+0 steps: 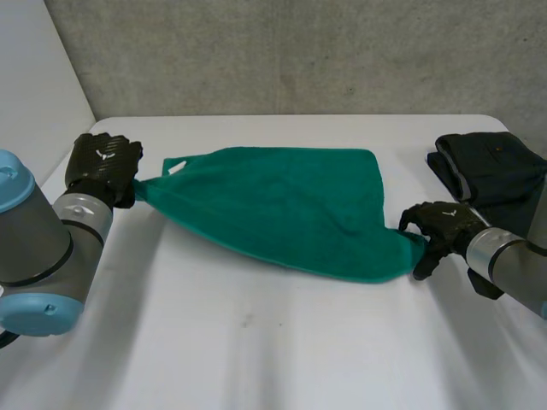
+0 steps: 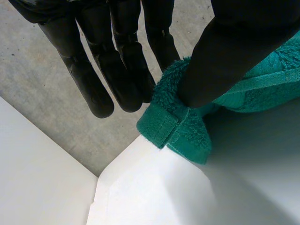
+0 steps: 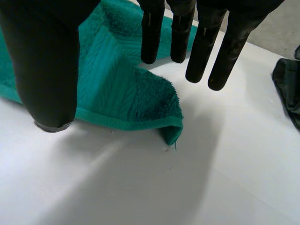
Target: Fold the laundry.
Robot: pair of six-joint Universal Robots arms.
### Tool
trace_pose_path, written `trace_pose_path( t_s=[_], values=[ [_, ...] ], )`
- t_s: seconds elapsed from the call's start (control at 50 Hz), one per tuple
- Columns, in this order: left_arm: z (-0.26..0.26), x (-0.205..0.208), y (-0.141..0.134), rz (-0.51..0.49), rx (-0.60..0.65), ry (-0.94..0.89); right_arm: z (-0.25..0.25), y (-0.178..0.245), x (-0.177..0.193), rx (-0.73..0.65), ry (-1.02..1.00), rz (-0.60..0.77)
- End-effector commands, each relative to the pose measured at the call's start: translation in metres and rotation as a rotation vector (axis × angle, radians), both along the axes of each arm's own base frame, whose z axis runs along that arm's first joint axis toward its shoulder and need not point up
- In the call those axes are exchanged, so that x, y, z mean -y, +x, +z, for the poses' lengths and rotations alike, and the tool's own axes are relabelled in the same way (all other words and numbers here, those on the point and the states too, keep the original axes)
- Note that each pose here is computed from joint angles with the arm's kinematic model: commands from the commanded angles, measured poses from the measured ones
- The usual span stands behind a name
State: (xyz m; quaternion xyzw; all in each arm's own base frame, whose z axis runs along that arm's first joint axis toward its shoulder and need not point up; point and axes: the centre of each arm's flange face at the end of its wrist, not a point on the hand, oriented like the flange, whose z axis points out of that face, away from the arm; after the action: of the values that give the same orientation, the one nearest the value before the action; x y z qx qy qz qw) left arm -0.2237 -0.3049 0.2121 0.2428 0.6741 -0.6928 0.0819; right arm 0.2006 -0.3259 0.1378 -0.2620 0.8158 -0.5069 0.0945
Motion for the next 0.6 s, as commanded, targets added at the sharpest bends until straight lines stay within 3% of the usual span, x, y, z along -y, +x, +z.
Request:
trace_pose_path(
  t_s=[0.02,0.18,0.32,0.46,0.52,0.6],
  values=[
    [0.001,0.001,0.0,0.0,-0.001,-0.004,-0.006,0.004,0.007,0.002,-0.016,0.007],
    [0.0,0.0,0.0,0.0,0.001,0.004,-0.018,0.007,0.02,-0.002,-0.011,0.007],
    [0.005,-0.008,0.002,0.0,0.01,0.033,0.003,0.006,0.023,0.002,-0.065,0.002],
    [0.038,-0.026,0.014,0.016,0.012,0.029,0.092,0.001,0.004,-0.022,-0.215,0.018],
    [0.06,-0.039,0.021,0.024,0.018,0.014,0.152,-0.002,-0.024,-0.132,-0.305,0.07],
    [0.082,-0.061,0.027,0.015,0.05,0.004,0.187,-0.005,-0.056,-0.261,-0.357,0.129]
  ],
)
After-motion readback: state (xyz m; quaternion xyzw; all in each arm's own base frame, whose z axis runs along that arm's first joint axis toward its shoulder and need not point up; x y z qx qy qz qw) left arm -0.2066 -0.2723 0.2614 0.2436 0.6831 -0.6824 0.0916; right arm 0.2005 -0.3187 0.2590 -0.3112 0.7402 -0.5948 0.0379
